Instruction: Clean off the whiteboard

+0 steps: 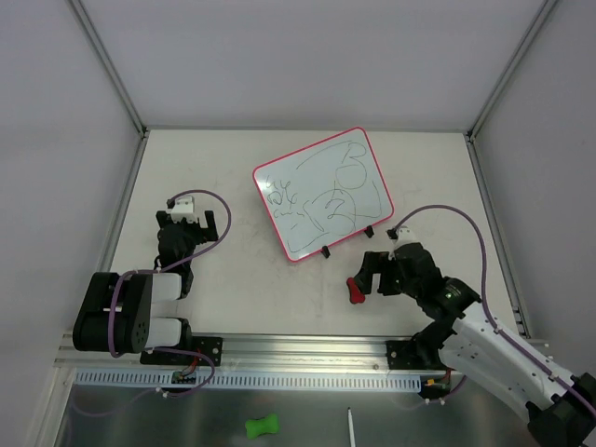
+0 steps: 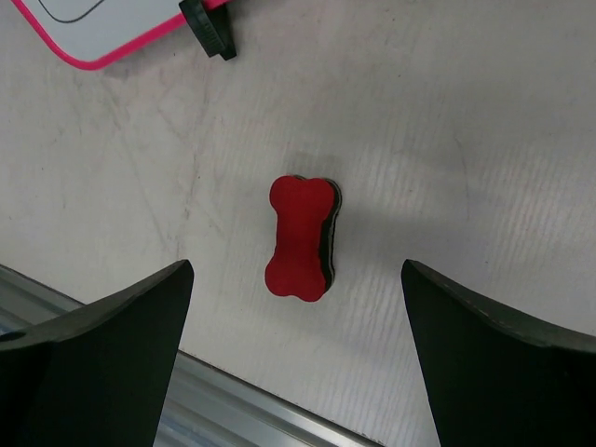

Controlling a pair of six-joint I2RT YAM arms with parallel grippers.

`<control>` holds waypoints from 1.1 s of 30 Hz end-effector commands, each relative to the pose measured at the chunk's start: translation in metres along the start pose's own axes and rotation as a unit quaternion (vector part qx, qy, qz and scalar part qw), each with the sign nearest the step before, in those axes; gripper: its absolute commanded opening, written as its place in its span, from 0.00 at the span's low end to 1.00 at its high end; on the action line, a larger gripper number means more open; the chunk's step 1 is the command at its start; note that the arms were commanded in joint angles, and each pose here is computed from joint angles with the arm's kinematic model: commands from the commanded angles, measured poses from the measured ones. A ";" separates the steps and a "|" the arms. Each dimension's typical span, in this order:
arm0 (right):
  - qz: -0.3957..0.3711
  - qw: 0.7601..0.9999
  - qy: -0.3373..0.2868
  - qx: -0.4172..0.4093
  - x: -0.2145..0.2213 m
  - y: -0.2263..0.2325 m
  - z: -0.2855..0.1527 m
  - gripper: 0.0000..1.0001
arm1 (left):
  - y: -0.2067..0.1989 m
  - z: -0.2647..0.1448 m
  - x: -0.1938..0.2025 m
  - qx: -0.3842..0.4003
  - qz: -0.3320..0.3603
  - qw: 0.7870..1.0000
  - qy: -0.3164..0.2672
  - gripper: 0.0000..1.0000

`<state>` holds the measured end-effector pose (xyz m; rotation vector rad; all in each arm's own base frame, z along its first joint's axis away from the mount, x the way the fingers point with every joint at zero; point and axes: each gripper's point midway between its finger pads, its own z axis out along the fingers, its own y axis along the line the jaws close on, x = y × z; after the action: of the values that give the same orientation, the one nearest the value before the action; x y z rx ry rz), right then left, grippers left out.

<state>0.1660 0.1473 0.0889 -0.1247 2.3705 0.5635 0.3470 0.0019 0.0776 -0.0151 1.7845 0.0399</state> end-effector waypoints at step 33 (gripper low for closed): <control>-0.047 0.993 0.051 0.098 0.018 0.021 0.058 0.57 | -0.004 0.003 -0.013 0.009 -0.008 1.000 -0.021 0.99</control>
<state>0.1713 0.1795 0.0306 -0.2364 2.5328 0.2414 0.3470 0.0019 0.0776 -0.0151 1.7845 0.0399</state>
